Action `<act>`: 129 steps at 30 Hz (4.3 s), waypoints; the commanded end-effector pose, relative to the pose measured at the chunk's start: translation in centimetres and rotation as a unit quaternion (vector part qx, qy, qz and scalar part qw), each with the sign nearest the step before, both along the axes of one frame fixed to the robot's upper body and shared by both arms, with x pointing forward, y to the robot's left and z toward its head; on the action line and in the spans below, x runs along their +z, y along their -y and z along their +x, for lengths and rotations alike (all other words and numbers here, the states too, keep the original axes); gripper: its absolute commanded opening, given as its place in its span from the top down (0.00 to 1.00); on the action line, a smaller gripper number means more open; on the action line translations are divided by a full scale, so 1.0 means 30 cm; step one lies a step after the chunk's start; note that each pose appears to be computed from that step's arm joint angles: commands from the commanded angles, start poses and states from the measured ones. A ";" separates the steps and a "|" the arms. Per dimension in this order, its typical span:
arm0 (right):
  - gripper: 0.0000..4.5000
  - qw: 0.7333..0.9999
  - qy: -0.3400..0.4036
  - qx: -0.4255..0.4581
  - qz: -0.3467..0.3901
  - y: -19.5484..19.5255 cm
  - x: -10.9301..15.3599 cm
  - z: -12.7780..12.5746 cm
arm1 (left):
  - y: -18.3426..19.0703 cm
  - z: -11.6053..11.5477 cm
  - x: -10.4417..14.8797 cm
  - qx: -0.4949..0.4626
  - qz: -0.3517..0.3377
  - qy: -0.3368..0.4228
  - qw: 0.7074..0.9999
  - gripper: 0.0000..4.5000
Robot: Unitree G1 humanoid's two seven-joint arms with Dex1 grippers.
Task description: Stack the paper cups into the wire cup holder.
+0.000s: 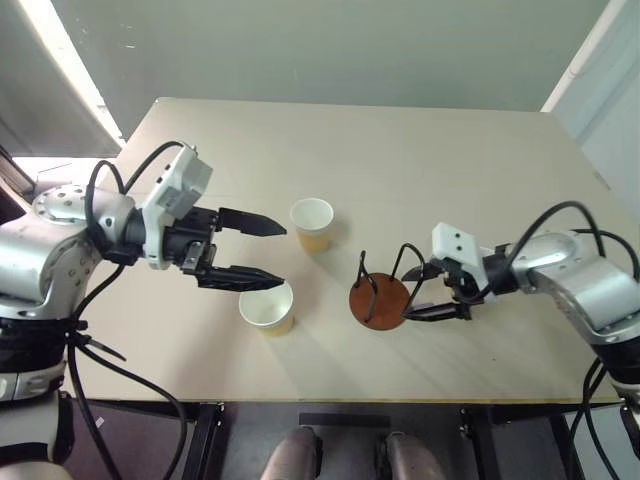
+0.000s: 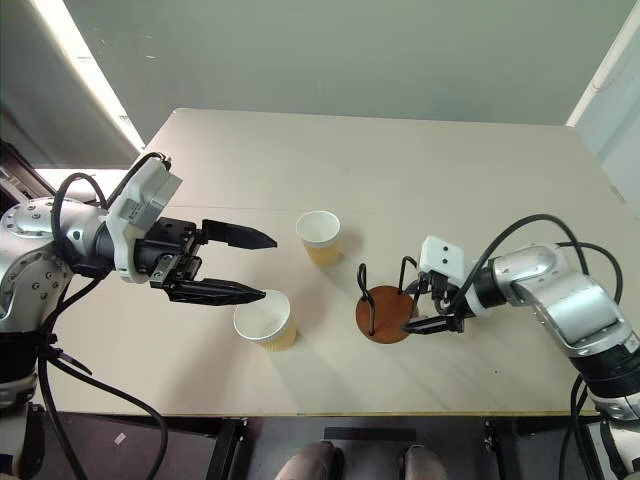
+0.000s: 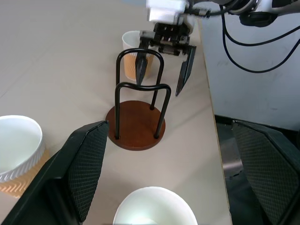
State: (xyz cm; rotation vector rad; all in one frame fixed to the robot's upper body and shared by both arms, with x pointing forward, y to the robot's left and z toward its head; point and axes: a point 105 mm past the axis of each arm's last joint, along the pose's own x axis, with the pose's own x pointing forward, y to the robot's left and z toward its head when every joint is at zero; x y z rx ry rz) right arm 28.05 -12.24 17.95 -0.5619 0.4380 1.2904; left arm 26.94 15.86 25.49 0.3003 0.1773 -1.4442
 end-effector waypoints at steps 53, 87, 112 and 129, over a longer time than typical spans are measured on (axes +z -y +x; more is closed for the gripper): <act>1.00 0.970 0.163 -0.029 -0.179 0.246 0.186 0.095 | -0.010 -0.043 0.017 -0.012 0.022 0.055 0.998 0.00; 1.00 0.950 0.190 0.193 -0.156 -0.122 0.323 -0.075 | 0.048 -0.015 0.008 -0.048 0.011 0.042 0.998 0.00; 0.08 0.956 0.208 0.158 -0.133 -0.134 0.287 -0.013 | 0.029 -0.033 -0.035 -0.043 0.019 0.040 0.998 0.00; 0.08 0.980 0.124 0.079 0.135 -0.019 0.436 -0.034 | -0.065 -0.101 -0.053 -0.047 0.221 0.105 0.968 0.00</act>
